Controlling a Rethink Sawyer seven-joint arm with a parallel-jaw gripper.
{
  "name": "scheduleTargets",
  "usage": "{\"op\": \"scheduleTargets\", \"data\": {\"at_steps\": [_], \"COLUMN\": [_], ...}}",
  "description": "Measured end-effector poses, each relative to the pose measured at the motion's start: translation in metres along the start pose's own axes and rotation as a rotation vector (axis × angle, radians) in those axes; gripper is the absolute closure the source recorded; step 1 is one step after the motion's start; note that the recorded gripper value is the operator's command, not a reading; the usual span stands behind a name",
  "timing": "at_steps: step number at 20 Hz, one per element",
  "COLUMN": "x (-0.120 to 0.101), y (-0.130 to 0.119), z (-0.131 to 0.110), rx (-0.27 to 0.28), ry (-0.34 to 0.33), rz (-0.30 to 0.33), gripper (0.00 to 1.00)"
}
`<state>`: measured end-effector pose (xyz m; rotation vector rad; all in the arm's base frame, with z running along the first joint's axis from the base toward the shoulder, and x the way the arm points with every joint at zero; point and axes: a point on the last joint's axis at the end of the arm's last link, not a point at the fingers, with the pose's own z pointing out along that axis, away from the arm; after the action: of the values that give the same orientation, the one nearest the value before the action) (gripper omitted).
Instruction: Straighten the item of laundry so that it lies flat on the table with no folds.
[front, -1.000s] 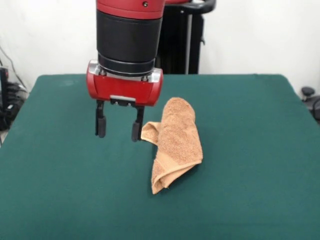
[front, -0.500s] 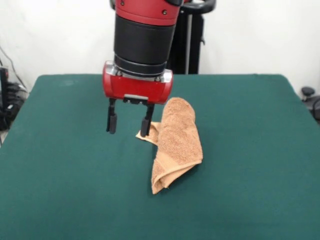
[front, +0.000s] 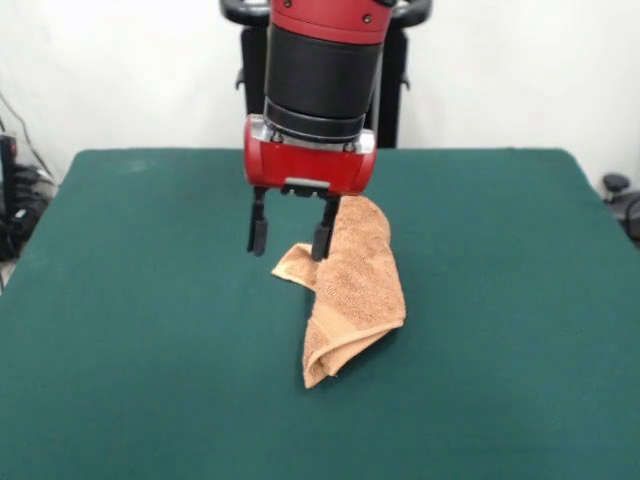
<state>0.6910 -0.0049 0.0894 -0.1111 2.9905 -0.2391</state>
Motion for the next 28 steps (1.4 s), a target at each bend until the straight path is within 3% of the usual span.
{"op": "scheduleTargets", "data": {"at_steps": [12,17,28], "x": [0.007,0.014,0.048], "y": [-0.004,-0.014,0.003], "z": [0.01,0.025,0.059], "rx": [0.01,0.015,-0.003], "ry": [-0.085,-0.113,-0.091], "rz": [0.01,0.028,0.02], "gripper": [0.0,0.0,0.0]}}
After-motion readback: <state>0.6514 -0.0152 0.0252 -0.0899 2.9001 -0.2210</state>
